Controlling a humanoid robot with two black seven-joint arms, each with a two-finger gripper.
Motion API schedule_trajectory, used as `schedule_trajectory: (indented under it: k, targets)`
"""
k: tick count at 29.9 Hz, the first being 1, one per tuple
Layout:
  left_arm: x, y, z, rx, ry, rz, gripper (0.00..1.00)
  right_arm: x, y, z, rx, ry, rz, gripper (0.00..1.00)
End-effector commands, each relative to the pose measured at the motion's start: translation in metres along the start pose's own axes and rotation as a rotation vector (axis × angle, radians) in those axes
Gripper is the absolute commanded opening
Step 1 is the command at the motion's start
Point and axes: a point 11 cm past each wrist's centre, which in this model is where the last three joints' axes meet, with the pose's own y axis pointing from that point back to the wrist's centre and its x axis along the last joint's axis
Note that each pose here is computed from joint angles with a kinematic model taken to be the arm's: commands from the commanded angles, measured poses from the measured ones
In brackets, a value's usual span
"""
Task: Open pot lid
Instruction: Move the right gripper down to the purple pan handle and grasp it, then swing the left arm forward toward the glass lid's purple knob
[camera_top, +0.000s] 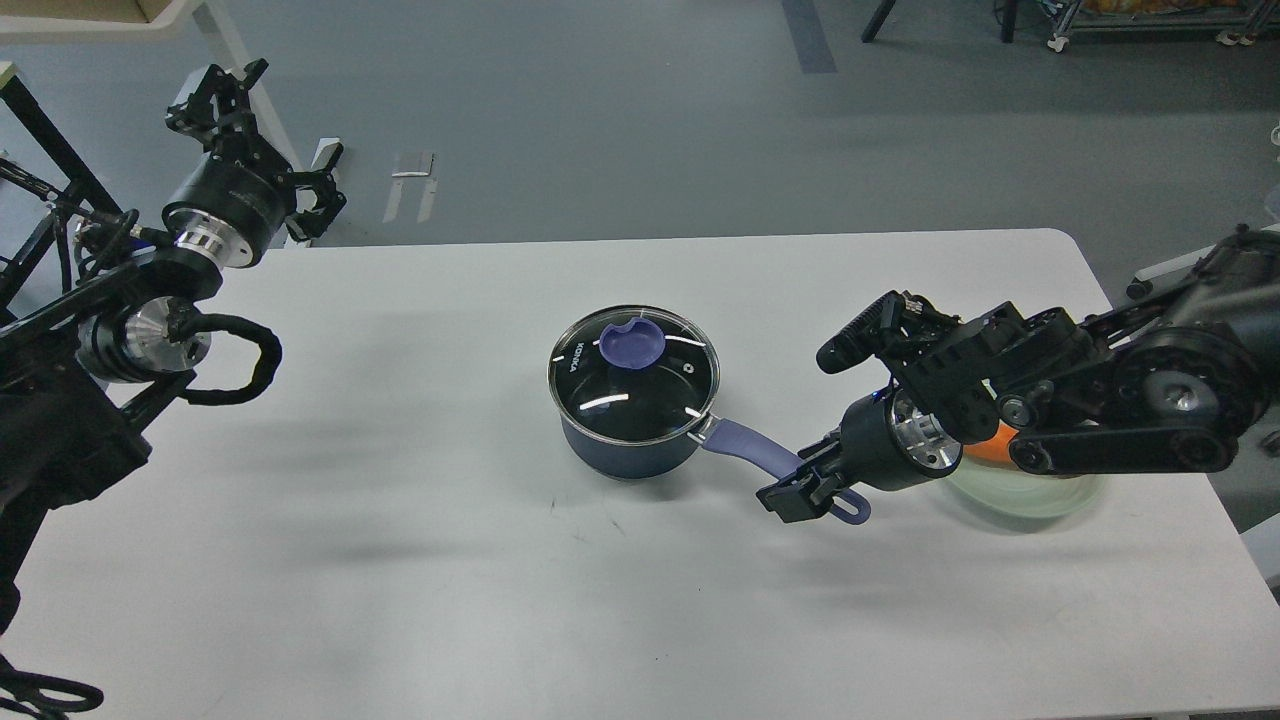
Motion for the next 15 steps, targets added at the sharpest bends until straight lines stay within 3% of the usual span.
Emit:
schedule_trajectory:
  k: [1, 6, 15]
  targets:
    - [0.0002, -0.0010, 0.0050, -0.008, -0.004, -0.001, 0.99, 0.0022, 0.0035, 0.0015, -0.006, -0.004, 0.007, 0.64]
    - [-0.0002, -0.0016, 0.0068, -0.011, -0.006, -0.002, 0.99, 0.0036, 0.0039, 0.0008, -0.008, -0.001, 0.008, 0.61]
    - [-0.0001, -0.0012, 0.0093, -0.013, -0.004, -0.015, 0.99, 0.0058, 0.0052, -0.0037, -0.001, -0.005, 0.013, 0.43]
